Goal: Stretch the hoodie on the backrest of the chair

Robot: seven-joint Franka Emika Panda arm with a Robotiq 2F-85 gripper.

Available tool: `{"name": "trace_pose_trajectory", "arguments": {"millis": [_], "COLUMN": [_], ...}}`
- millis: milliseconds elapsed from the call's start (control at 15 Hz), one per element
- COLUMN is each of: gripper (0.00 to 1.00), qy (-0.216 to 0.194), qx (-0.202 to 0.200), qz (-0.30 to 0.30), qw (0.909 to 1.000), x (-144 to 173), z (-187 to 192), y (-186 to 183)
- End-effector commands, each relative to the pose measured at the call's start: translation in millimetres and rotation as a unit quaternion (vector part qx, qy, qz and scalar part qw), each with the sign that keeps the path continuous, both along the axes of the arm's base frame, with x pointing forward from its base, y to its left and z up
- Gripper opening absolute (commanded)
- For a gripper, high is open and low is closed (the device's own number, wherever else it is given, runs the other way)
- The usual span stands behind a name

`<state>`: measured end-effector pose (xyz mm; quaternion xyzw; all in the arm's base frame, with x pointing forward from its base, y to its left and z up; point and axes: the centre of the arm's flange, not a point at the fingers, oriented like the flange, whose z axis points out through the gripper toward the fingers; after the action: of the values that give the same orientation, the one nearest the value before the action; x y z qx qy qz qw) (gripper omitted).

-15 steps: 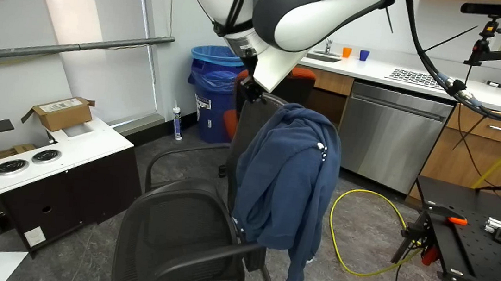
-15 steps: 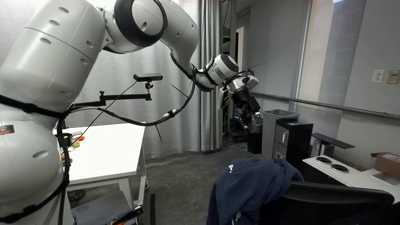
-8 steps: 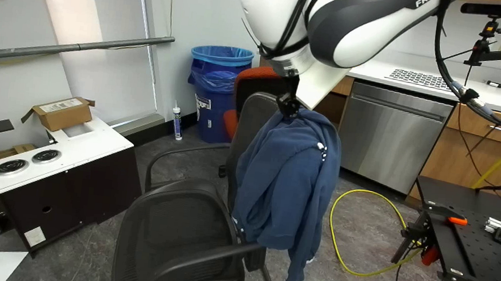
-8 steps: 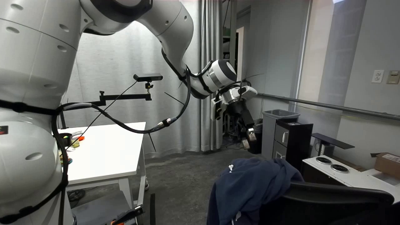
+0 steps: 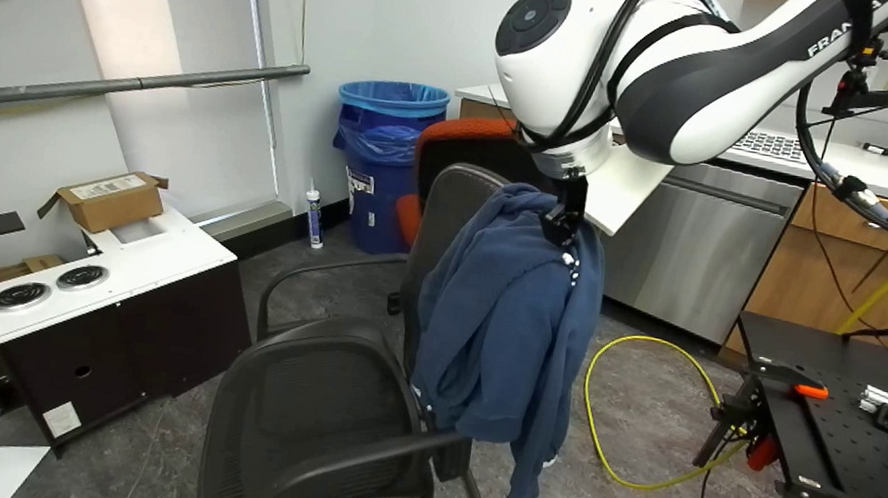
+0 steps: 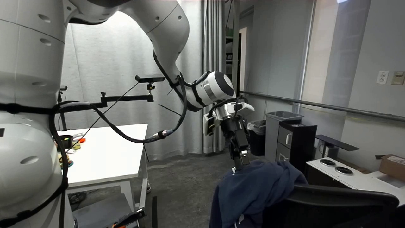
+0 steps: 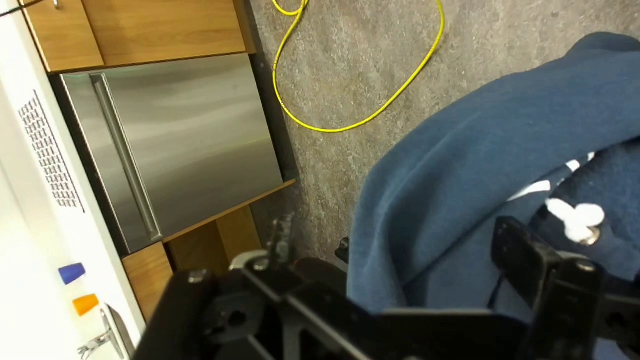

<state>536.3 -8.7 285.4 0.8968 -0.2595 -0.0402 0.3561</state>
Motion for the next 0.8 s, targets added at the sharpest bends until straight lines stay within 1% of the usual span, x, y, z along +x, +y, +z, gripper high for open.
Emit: {"name": "trace_pose_trajectory", "arguments": {"millis": [0,267,533,733], "gripper": [1.0,1.0,1.0,1.0], "qy": [-0.01,-0.012,-0.014,-0.005], "qx": [0.021,0.014,0.015,0.021], "qz": [0.007,0.019,0.013,0.006], "qw": [0.9997,0.9997,0.9997,0.9998], "x": [-16.0,-16.5,-19.1,-23.1], "z": [17.0,33.4,44.3,45.0], "y": [-2.9,-17.6,-44.3,-67.5]}}
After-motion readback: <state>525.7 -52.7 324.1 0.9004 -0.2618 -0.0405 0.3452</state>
